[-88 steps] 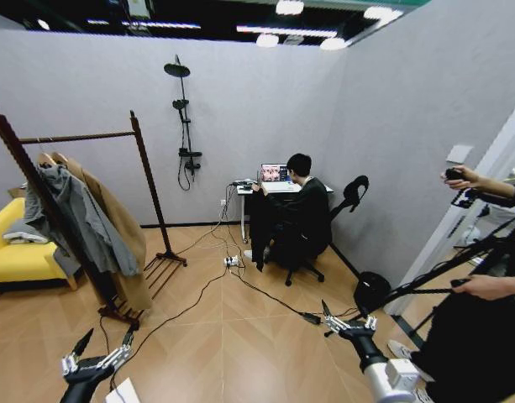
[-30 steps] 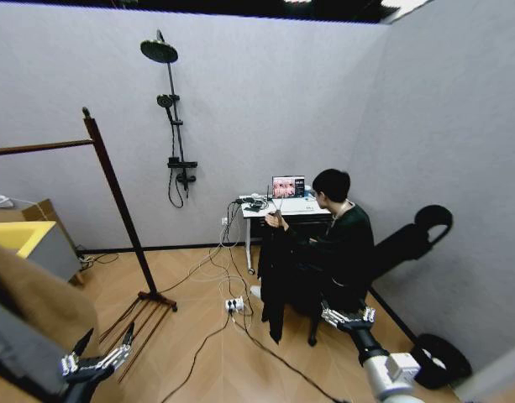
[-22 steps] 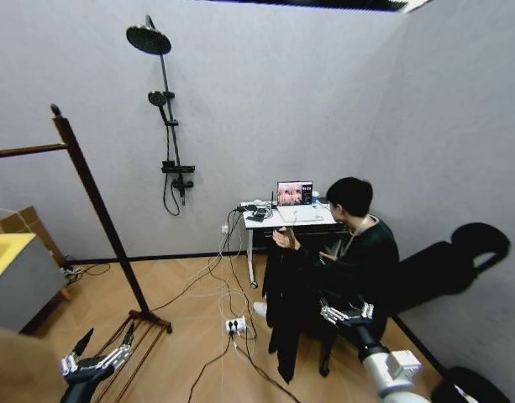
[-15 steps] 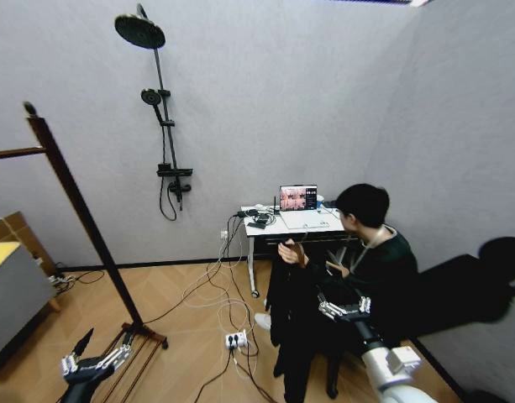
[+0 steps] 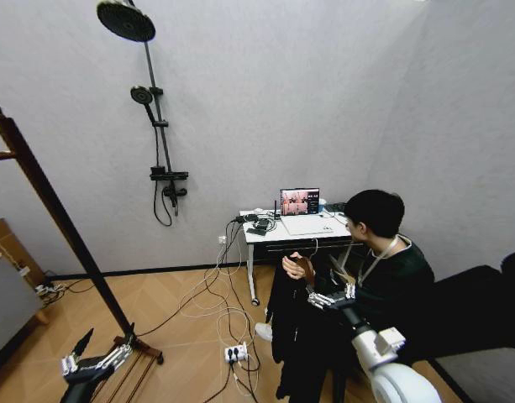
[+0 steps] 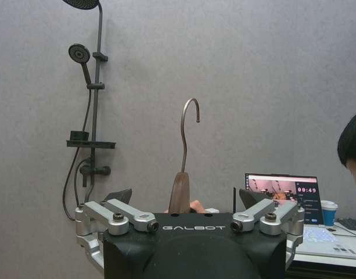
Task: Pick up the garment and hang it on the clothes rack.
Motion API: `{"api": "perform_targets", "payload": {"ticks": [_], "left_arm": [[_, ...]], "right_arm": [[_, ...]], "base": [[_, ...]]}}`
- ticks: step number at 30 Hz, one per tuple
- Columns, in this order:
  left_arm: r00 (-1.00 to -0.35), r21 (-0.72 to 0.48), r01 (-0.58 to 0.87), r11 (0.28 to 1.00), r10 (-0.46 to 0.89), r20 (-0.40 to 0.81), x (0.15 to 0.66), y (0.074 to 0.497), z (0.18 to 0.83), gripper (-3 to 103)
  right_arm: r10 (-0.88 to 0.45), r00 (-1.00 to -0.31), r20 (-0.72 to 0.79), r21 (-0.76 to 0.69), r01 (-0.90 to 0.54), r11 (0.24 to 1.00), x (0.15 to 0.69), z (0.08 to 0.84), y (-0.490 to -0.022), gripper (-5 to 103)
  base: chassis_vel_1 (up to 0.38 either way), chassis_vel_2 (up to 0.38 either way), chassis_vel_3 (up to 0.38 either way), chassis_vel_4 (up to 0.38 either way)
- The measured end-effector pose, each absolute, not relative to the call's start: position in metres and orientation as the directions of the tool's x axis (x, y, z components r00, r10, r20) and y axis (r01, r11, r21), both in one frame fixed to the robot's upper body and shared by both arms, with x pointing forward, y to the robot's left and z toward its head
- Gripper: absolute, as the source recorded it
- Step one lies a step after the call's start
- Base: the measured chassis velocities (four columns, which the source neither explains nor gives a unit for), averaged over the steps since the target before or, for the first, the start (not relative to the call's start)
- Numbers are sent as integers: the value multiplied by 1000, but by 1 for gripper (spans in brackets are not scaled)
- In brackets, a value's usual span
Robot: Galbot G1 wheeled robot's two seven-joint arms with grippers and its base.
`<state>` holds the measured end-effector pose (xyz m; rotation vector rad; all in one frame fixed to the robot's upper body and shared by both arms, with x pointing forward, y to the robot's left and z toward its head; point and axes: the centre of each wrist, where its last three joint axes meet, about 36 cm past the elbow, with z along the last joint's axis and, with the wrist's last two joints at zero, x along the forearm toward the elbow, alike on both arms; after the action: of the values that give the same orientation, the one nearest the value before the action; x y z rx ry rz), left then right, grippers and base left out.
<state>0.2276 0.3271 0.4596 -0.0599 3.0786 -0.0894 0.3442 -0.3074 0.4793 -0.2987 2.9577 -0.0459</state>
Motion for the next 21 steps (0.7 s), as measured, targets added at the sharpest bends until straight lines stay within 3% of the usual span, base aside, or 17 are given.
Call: {"api": "perform_targets", "payload": {"ticks": [6,11,15,16,18,19,21], "left_arm": [[-997,-59,-37,998,-41,-60,228,327,460,100],[-997,-59,-37,998,-41,-60,228,327,460,100],[-997,-59,-37,998,-41,-60,228,327,460,100],[-997,-59,-37,998,-41,-60,228,327,460,100],[-997,-59,-37,998,-41,-60,228,327,460,100],[-997,-59,-37,998,-41,-60,228,327,460,100],[-997,-59,-37,998,-41,-60,228,327,460,100]], "right_arm": [[-203,-966,-160,-51,-198,979,363,480,-316,101],[-212,-965,-157,-69,-203,977,387,481,-324,76],[-218,-964,-152,-68,-209,975,394,479,-324,71],[-221,-963,-153,-65,-213,975,397,478,-323,59],[-223,-963,-154,-63,-215,975,399,477,-322,59],[-224,-962,-154,-60,-217,974,402,476,-320,48],[-227,-961,-156,-57,-221,974,405,475,-319,43]], "base": [[0,0,0,0],[0,0,0,0],[0,0,0,0],[0,0,0,0],[0,0,0,0],[0,0,0,0],[0,0,0,0]]}}
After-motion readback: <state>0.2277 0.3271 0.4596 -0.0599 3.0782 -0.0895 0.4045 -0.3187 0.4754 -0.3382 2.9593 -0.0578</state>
